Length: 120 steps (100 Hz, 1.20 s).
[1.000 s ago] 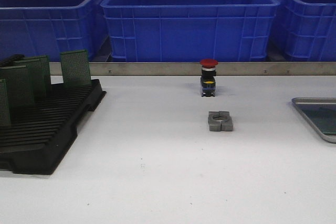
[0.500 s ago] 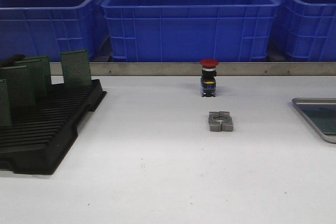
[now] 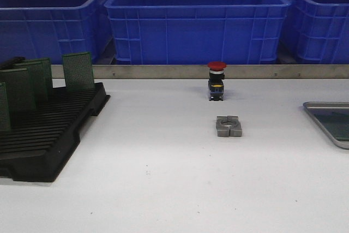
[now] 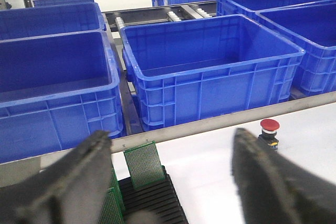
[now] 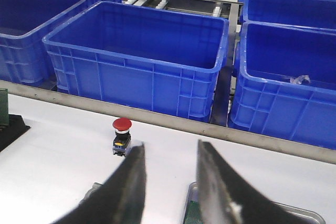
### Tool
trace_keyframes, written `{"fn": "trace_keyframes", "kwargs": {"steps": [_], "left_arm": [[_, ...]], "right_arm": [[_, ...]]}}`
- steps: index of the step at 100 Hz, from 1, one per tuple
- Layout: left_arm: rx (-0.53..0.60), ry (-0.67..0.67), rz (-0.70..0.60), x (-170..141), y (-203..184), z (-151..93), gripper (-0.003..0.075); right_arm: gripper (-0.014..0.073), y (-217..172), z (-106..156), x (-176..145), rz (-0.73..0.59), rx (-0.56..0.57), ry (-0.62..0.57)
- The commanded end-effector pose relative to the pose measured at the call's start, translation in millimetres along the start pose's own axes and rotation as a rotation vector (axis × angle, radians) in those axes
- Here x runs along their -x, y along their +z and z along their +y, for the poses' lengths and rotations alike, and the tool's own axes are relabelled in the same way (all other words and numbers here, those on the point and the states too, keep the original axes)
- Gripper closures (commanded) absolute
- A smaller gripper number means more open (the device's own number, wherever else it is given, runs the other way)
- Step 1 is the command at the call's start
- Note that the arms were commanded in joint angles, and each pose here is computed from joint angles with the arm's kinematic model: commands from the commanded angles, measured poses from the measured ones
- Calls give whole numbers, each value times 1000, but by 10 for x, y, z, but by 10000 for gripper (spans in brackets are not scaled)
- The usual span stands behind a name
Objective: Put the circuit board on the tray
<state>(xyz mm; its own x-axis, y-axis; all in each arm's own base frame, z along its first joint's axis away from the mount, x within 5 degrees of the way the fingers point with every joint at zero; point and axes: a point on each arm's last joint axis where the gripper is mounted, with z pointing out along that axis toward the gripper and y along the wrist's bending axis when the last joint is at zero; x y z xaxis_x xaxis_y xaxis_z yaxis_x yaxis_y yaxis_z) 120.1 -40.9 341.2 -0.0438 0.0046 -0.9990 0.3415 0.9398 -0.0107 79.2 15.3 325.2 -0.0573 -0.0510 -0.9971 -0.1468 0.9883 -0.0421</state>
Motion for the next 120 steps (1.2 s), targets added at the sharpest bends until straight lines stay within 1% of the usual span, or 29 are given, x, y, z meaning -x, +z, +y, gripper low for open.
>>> {"fn": "trace_keyframes", "kwargs": {"steps": [1, 9, 16, 18, 21, 120], "left_arm": [[48, -21, -81, 137, -18, 44, 404], [48, -21, -81, 137, -18, 44, 538], [48, -21, -81, 137, -18, 44, 663], [48, -21, -81, 137, -18, 44, 699], [48, -21, -81, 137, -18, 44, 742], [48, -21, -81, 137, -18, 44, 738]], "right_arm": [[464, -16, -46, 126, -72, -51, 18], [580, -16, -49, 128, -74, -53, 18], [659, -16, -49, 129, -75, -54, 18], [671, -16, -50, 129, -75, -55, 18], [662, -16, -51, 130, -76, -56, 18], [664, -17, -53, 131, -77, -58, 18]]}}
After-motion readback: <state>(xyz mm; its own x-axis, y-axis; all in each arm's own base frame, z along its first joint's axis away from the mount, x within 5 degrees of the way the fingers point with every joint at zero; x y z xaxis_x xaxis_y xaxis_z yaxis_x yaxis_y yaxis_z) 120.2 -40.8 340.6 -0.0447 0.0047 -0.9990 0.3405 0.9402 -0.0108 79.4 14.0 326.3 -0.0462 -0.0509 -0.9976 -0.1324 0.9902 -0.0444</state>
